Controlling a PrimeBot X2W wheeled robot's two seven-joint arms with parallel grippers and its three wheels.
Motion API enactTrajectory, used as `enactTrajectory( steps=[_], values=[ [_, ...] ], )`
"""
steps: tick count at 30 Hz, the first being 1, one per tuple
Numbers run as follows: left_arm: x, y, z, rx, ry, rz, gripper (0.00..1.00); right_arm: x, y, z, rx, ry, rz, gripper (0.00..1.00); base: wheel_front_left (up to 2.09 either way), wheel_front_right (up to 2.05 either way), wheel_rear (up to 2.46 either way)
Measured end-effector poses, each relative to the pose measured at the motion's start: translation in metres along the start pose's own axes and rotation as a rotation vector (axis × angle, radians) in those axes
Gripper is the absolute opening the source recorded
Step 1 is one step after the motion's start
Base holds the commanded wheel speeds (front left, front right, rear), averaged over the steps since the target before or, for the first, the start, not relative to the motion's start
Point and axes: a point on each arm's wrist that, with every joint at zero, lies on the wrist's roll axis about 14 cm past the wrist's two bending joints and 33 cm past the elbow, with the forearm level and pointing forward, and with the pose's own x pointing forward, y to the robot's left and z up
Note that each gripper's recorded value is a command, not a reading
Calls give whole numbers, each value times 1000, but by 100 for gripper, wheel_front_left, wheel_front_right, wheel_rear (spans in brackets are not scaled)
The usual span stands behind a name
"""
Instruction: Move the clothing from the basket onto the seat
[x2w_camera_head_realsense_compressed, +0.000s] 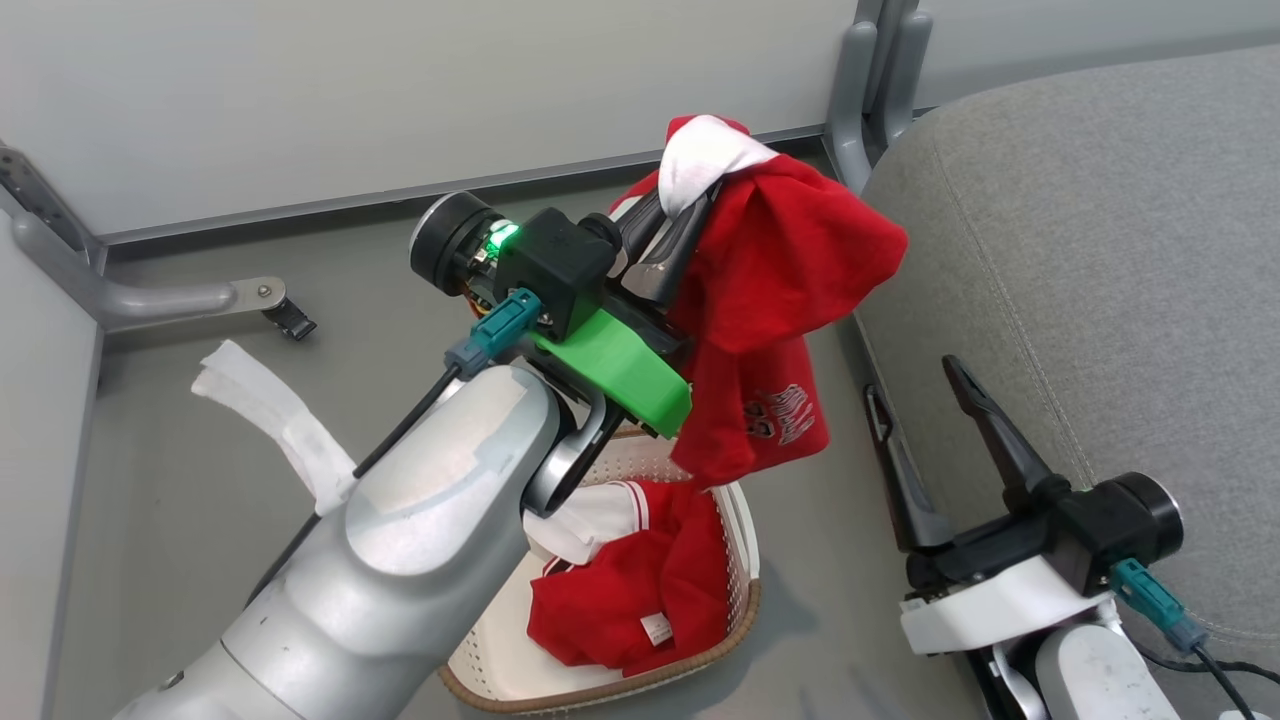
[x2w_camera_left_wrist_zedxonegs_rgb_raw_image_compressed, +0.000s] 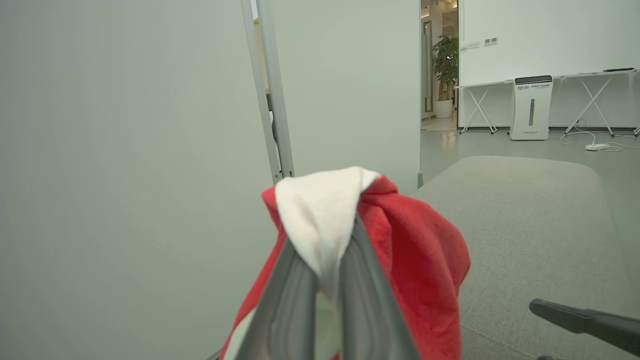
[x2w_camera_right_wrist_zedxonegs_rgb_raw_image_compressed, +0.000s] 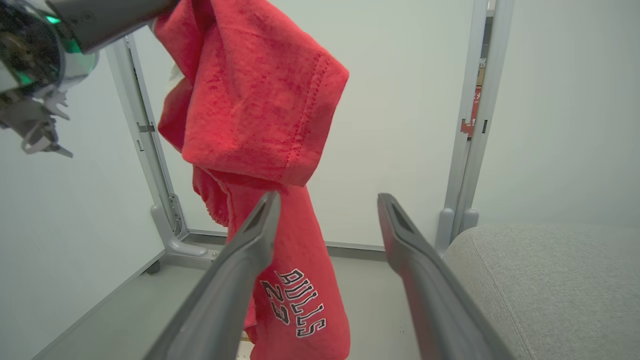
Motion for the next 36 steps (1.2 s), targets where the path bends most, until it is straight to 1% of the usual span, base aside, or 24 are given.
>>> enactTrajectory(
  steps=[6, 11, 16, 20, 23, 26, 29, 36],
  values=[
    [-1, -1, 0, -1, 2, -1, 0, 11, 24, 2, 3, -14, 78, 100, 0, 0, 0],
    [-2, -1, 1, 6, 4, 0, 0, 21, 46, -4, 2, -1, 153, 100, 0, 0, 0],
    [-2, -3, 4, 11, -1, -4, 0, 29, 56, -16, -36, 31, 197, 100, 0, 0, 0],
    [-1, -9, 7, 11, -10, -18, 0, 35, 60, -22, -80, 47, 222, 100, 0, 0, 0],
    [1, -17, 10, 3, -20, -35, 0, 40, 60, -23, -134, 50, 238, 100, 0, 0, 0],
    [2, -20, 12, -1, -25, -43, 0, 48, 60, -17, -163, 27, 242, 100, 0, 0, 0],
    [3, -20, 13, 2, -28, -44, 0, 54, 58, -9, -174, 0, 237, 100, 0, 0, 0],
    [4, -22, 10, -10, -27, -47, 0, 62, 50, -9, -179, -6, 217, 100, 0, 0, 0]
  ],
)
